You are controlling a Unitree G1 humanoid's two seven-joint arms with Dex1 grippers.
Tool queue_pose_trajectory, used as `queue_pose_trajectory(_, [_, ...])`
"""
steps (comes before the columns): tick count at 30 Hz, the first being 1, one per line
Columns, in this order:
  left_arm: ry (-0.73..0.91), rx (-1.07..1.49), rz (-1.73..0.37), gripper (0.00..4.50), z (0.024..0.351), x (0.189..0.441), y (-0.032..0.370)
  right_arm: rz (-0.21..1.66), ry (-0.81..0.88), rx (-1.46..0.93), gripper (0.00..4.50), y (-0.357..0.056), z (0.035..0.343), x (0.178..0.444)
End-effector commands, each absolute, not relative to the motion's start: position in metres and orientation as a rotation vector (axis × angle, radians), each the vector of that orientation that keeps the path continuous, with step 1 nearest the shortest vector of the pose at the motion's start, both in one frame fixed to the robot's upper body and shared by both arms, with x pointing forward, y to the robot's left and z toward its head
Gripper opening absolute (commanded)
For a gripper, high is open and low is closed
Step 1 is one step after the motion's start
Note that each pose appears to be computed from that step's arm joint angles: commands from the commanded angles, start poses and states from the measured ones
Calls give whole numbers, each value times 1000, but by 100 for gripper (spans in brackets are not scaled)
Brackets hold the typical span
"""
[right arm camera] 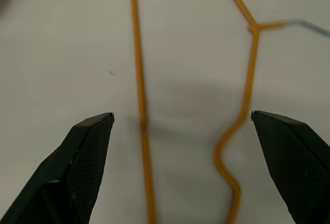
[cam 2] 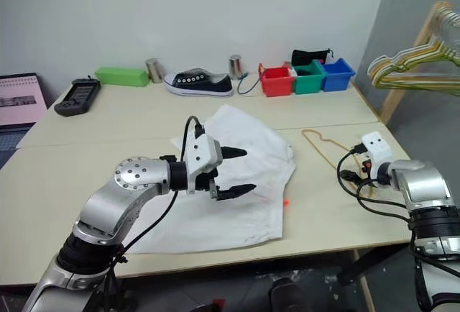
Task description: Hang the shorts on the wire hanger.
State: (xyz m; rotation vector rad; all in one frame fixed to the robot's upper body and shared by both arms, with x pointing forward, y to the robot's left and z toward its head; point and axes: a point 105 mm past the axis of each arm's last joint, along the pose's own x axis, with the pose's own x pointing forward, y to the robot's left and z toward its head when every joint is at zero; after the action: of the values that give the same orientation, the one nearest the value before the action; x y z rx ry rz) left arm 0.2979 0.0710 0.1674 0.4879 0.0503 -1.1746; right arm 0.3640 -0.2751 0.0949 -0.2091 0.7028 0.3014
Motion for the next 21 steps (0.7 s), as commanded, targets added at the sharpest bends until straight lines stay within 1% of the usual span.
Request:
queue_pose_trajectory(1, [2,511,-1169,444,176,297,69,281,676,-203,450,-282,102,375])
queue_pose_trajectory(9, [-8,518,-1163,444,177,296,67,213,726,-184,450,-303,82,380])
queue_pose_trajectory(13, [10,526,-1175,444,176,292,70,265,753,-160,450,-296,74,379])
queue_pose_trajectory(15, [19,532,-1181,450,175,291,72,316,759,-163,415,-289,72,378])
queue_pose_trajectory(16, [23,535,-1182,450,175,291,73,337,760,-167,410,-286,71,377])
queue_pose_trajectory(20, [22,545,-1171,450,178,294,76,400,764,-204,310,-278,70,375])
queue_pose_trajectory(21, [20,545,-1169,450,178,295,76,406,765,-204,280,-277,69,374])
